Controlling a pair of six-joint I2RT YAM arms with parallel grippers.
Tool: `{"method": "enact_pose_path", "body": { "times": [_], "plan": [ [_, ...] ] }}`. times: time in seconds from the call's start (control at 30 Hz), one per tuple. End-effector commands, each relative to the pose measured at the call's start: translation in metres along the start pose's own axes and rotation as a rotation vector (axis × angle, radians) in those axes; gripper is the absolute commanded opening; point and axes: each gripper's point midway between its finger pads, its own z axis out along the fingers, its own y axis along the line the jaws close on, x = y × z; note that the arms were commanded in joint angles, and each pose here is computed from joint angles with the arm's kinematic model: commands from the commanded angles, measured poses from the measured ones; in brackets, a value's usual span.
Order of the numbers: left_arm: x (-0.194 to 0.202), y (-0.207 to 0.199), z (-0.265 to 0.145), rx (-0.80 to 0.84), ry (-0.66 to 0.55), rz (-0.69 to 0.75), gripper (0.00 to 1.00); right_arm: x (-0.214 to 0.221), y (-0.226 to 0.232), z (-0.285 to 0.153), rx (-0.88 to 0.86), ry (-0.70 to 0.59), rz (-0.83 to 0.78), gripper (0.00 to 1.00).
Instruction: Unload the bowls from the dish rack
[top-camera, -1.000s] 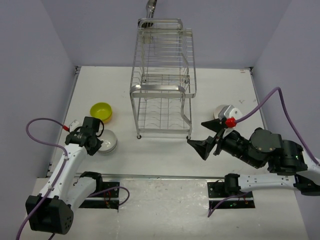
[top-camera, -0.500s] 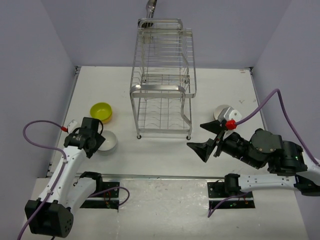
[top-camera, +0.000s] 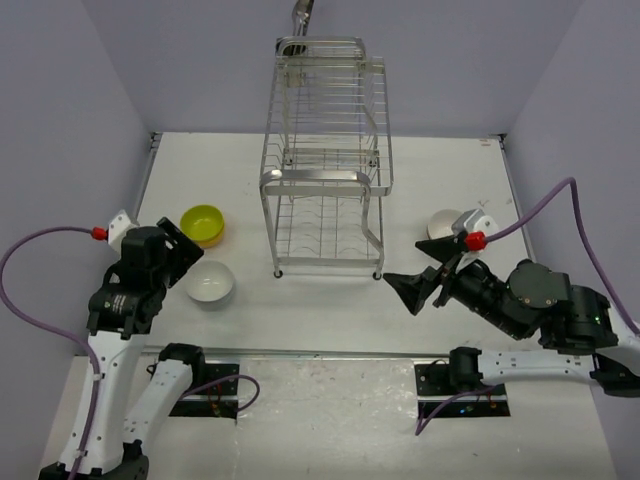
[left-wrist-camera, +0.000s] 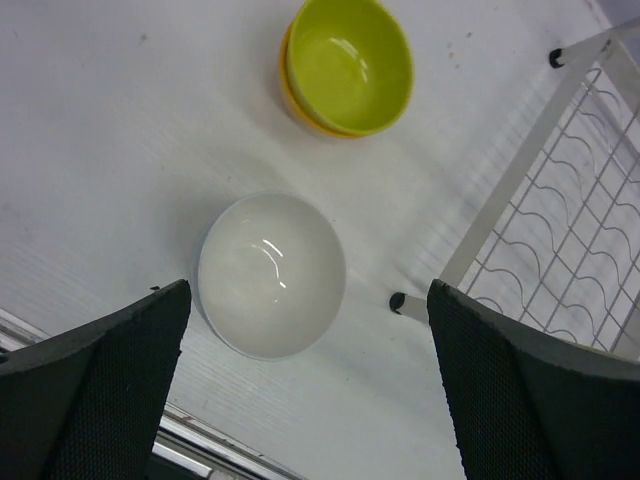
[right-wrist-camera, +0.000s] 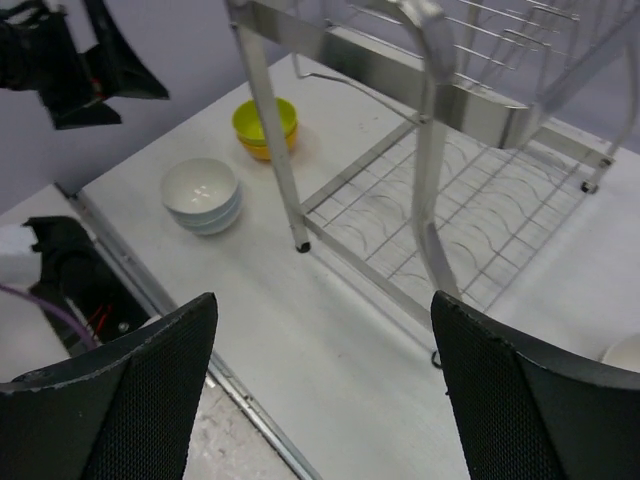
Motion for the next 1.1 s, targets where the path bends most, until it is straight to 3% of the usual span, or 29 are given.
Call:
{"method": "enact_pose_path", "body": {
  "times": [0.0, 0.07, 0.13, 0.17, 0.3, 0.43, 0.63, 0.7, 0.87, 1.07],
  "plan": [
    [-0.038, -0.018, -0.019, 0.066, -0.097, 0.153, 1.0, -0.005, -0.028, 0.008, 0.161, -0.034, 0.073, 0.88],
    [-0.055, -0.031, -0.025, 0.085, -0.132, 0.187, 1.0, 0.004, -0.029, 0.024, 0.152, 0.03, 0.08, 0.88],
    [-0.08, -0.04, -0.037, 0.095, -0.199, 0.223, 1.0, 0.0, -0.081, 0.025, 0.365, 0.027, 0.119, 0.88],
    [-0.089, -0.043, -0.038, 0.08, -0.219, 0.255, 1.0, -0.001, -0.109, 0.014, 0.487, 0.014, 0.141, 0.88],
    [-0.14, -0.052, -0.067, 0.057, -0.389, 0.289, 1.0, -0.022, -0.121, -0.027, 0.529, -0.094, 0.215, 0.88],
    [-0.158, -0.059, -0.086, 0.102, -0.472, 0.31, 1.0, -0.014, -0.136, -0.074, 0.67, -0.049, 0.255, 0.99],
    [-0.154, -0.036, -0.108, 0.129, -0.571, 0.331, 1.0, 0.0, -0.16, -0.138, 0.834, -0.157, 0.275, 0.99],
    [-0.143, -0.03, -0.097, 0.131, -0.566, 0.357, 1.0, 0.012, -0.162, -0.15, 0.839, -0.178, 0.256, 0.99],
    [-0.119, -0.016, -0.086, 0.171, -0.591, 0.352, 1.0, 0.026, -0.158, -0.145, 0.785, -0.201, 0.264, 0.99],
    [-0.112, -0.014, -0.082, 0.198, -0.606, 0.338, 1.0, 0.032, -0.168, -0.133, 0.85, -0.213, 0.265, 0.99]
  ]
}}
